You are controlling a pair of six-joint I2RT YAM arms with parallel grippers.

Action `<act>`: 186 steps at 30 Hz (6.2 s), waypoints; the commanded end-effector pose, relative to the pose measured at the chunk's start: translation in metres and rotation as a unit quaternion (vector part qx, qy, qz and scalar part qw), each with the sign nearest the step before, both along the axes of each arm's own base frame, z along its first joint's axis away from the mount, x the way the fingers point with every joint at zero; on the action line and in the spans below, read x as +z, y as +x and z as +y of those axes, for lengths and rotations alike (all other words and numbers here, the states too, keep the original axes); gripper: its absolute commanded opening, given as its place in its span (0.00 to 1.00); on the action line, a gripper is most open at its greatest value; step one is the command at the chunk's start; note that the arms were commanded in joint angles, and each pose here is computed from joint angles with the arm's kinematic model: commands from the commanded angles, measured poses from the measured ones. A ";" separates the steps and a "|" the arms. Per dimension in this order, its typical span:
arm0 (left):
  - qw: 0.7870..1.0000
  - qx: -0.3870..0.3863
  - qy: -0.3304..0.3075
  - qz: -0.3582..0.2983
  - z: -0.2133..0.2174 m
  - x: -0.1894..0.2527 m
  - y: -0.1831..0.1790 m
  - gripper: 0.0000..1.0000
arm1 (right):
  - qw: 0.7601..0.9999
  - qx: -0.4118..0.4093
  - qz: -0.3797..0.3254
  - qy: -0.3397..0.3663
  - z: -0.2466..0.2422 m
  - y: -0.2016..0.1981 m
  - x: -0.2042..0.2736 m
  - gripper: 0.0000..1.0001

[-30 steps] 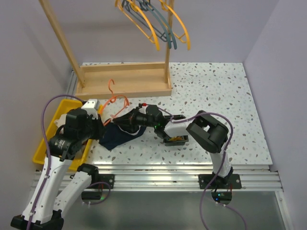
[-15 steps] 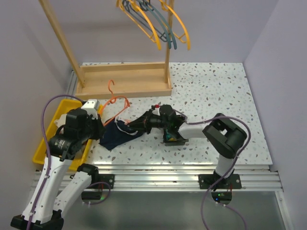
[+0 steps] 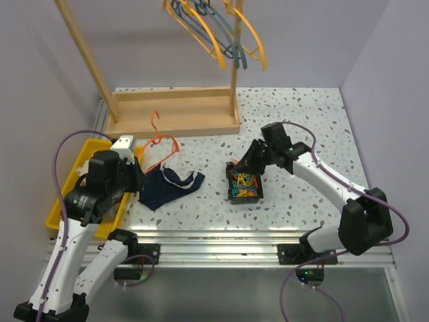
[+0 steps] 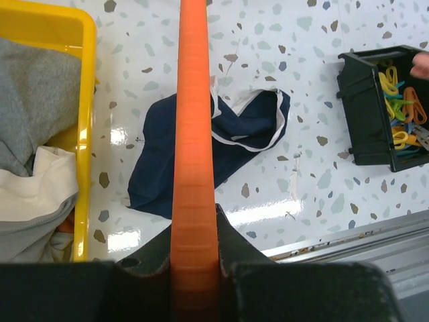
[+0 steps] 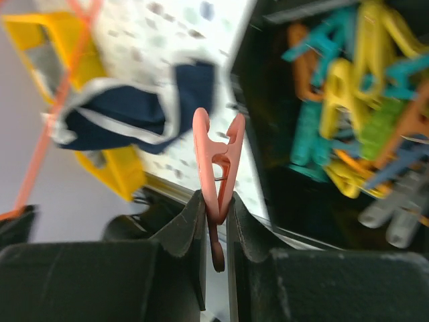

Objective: Remove the underwear clipped to the hanger
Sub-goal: Place the clamp in the bin, then place the hanger at the clothesline, then pick up the underwear from the center of the board, then place the underwear in the bin.

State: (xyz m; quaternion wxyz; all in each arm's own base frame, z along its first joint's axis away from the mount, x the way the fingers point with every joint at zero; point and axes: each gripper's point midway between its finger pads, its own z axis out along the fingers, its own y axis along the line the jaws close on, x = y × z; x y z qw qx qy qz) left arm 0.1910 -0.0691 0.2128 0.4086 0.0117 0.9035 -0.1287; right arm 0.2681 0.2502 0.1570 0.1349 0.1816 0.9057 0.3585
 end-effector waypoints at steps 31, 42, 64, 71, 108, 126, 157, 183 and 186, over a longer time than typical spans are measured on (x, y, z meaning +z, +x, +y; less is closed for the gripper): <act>0.911 0.126 0.025 -0.392 0.028 0.271 0.141 0.00 | 0.990 0.112 0.006 -0.080 -0.040 -0.067 -0.018 0.89; 0.889 0.119 0.045 -0.440 0.014 0.294 0.204 0.00 | 0.990 0.127 -0.013 -0.061 -0.030 -0.058 -0.010 0.89; 0.935 0.104 0.035 -0.337 0.005 0.271 0.271 0.00 | 0.992 0.119 -0.011 -0.044 -0.019 -0.045 -0.008 0.89; 0.957 0.071 0.009 -0.281 -0.009 0.254 0.256 0.00 | 0.992 0.117 -0.008 -0.042 -0.017 -0.042 -0.007 0.89; 0.992 0.045 -0.088 0.080 -0.056 -0.051 0.058 1.00 | 0.984 0.127 -0.051 -0.113 -0.048 -0.053 -0.005 0.98; 0.978 0.080 0.091 0.172 -0.040 -0.180 0.064 1.00 | 0.986 0.096 -0.088 -0.108 -0.057 -0.058 0.020 0.98; 0.976 0.207 0.064 0.015 0.056 -0.001 0.129 0.00 | 0.985 0.106 -0.090 -0.098 -0.049 -0.051 0.024 0.98; 0.912 0.379 -0.034 0.151 0.153 -0.097 0.088 0.66 | 0.973 0.180 -0.111 -0.092 -0.030 -0.033 0.034 0.98; 0.924 0.368 -0.041 0.097 0.155 -0.053 0.103 1.00 | 0.972 0.177 -0.130 -0.085 -0.029 -0.032 0.041 0.98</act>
